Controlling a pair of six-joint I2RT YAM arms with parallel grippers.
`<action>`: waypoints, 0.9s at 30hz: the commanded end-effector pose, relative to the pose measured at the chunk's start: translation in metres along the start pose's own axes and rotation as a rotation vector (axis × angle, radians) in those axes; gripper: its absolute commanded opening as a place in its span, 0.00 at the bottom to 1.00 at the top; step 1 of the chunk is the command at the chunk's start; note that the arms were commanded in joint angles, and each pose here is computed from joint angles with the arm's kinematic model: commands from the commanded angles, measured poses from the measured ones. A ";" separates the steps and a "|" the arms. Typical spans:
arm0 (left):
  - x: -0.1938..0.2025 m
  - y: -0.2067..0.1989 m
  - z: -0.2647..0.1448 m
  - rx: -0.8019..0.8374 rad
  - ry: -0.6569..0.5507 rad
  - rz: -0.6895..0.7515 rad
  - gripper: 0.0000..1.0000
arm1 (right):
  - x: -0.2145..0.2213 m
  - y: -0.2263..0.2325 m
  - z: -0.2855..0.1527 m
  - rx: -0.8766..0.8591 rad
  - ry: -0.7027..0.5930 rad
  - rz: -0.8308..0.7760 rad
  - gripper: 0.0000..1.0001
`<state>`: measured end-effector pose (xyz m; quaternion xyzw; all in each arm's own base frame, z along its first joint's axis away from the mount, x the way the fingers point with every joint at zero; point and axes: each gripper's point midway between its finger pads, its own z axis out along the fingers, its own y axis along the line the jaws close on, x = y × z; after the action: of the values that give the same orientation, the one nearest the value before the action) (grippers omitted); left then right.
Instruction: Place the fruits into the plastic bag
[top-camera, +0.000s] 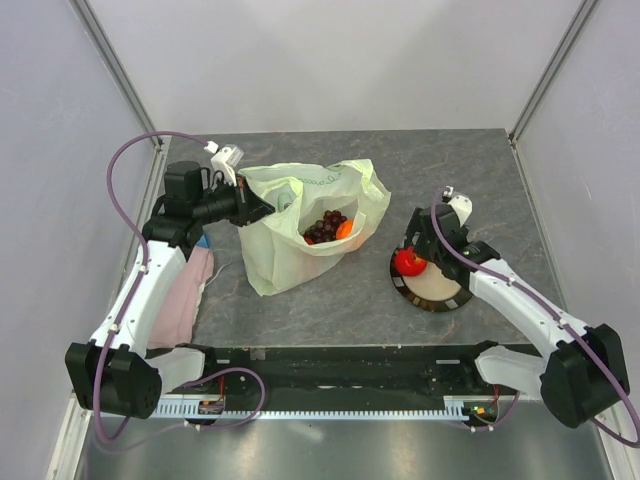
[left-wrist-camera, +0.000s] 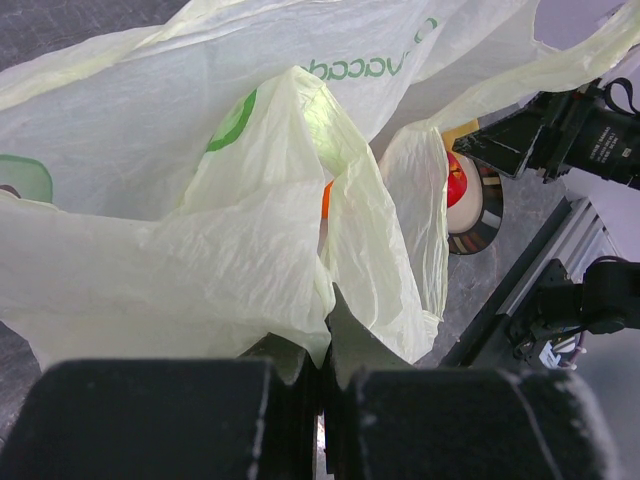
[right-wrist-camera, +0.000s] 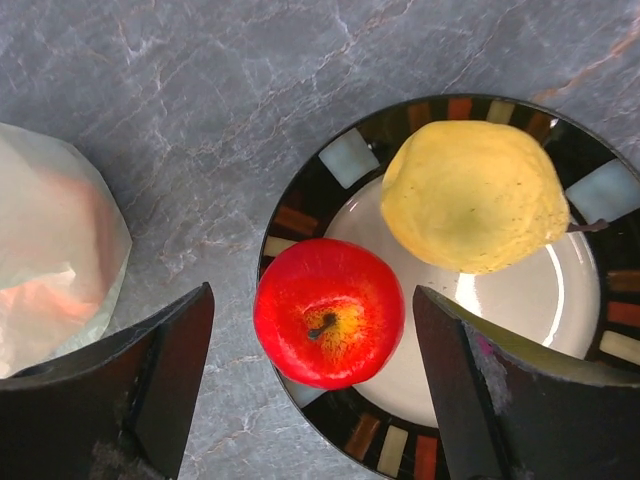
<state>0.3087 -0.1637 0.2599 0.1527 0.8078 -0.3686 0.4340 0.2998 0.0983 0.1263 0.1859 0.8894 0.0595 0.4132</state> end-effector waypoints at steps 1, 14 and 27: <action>-0.006 -0.005 0.000 0.022 -0.021 0.002 0.02 | 0.012 0.006 0.011 -0.029 0.058 0.020 0.90; -0.006 -0.006 0.000 0.028 -0.016 -0.005 0.02 | 0.039 0.005 0.026 -0.032 0.141 0.025 0.91; -0.005 -0.005 0.001 0.026 -0.014 -0.004 0.02 | 0.053 0.001 0.037 -0.008 0.178 0.010 0.80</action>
<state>0.3092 -0.1639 0.2587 0.1522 0.8086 -0.3688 0.4324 0.2962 0.1122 0.0698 0.1790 0.9212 0.0706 0.3383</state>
